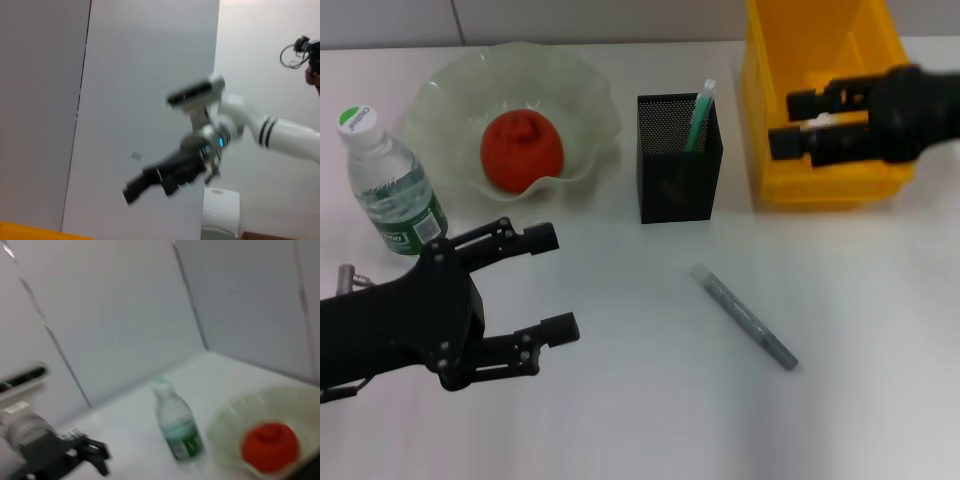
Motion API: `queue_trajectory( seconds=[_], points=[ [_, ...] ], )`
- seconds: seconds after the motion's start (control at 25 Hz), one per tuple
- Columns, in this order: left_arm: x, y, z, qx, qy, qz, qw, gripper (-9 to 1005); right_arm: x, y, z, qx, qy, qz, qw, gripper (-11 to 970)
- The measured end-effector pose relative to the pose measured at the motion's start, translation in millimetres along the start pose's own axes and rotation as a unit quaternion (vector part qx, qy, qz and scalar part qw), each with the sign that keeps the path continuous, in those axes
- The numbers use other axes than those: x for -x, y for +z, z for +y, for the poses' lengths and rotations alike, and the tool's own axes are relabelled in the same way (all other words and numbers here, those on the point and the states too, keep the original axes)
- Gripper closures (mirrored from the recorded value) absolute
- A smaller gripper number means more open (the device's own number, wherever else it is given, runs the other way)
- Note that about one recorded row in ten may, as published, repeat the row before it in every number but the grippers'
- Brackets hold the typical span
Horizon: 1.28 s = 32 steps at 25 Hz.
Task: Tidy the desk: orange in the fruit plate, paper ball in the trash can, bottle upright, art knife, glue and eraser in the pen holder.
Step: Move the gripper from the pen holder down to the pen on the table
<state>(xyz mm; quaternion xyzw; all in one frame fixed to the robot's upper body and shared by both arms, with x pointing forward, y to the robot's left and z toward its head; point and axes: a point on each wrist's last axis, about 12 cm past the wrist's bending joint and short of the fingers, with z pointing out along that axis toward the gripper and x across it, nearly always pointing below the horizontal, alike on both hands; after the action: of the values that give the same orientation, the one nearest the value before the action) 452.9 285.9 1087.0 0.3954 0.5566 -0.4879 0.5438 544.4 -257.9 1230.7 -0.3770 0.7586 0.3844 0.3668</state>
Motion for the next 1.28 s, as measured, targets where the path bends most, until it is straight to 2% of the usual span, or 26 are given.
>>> queue_trajectory(
  seconds=[0.12,0.2,0.36,0.52,0.56,0.6,0.68,1.16,1.28],
  points=[
    [-5,0,-2.1,-0.002,0.000,0.005,1.000,164,34,4,6.8,-0.039,0.012,0.077,0.996,270],
    [-5,0,-3.7,-0.005,0.003,0.003,1.000,164,51,15,11.0,-0.053,0.023,0.131,0.990,270],
    [-4,3,-6.0,-0.017,0.009,-0.005,1.000,164,65,42,7.3,-0.084,0.068,0.212,0.971,270],
    [-4,4,-4.8,-0.017,0.011,-0.005,1.000,164,59,75,-1.6,-0.094,0.099,0.301,0.944,271],
    [-4,4,-4.7,-0.017,0.011,-0.005,1.000,164,54,90,-6.0,-0.099,0.108,0.342,0.928,271],
    [-4,5,-4.5,-0.017,0.012,-0.005,1.000,164,54,90,-6.0,-0.099,0.108,0.342,0.928,271],
    [-3,6,-3.7,-0.018,0.013,-0.005,1.000,164,50,103,-9.2,-0.106,0.111,0.369,0.917,271],
    [-5,10,-1.4,-0.014,0.013,-0.001,1.000,164,21,151,-14.9,-0.122,0.095,0.436,0.887,270],
    [-6,10,-2.0,-0.017,0.021,0.002,1.000,164,17,155,-16.2,-0.127,0.094,0.440,0.884,270]
  ],
)
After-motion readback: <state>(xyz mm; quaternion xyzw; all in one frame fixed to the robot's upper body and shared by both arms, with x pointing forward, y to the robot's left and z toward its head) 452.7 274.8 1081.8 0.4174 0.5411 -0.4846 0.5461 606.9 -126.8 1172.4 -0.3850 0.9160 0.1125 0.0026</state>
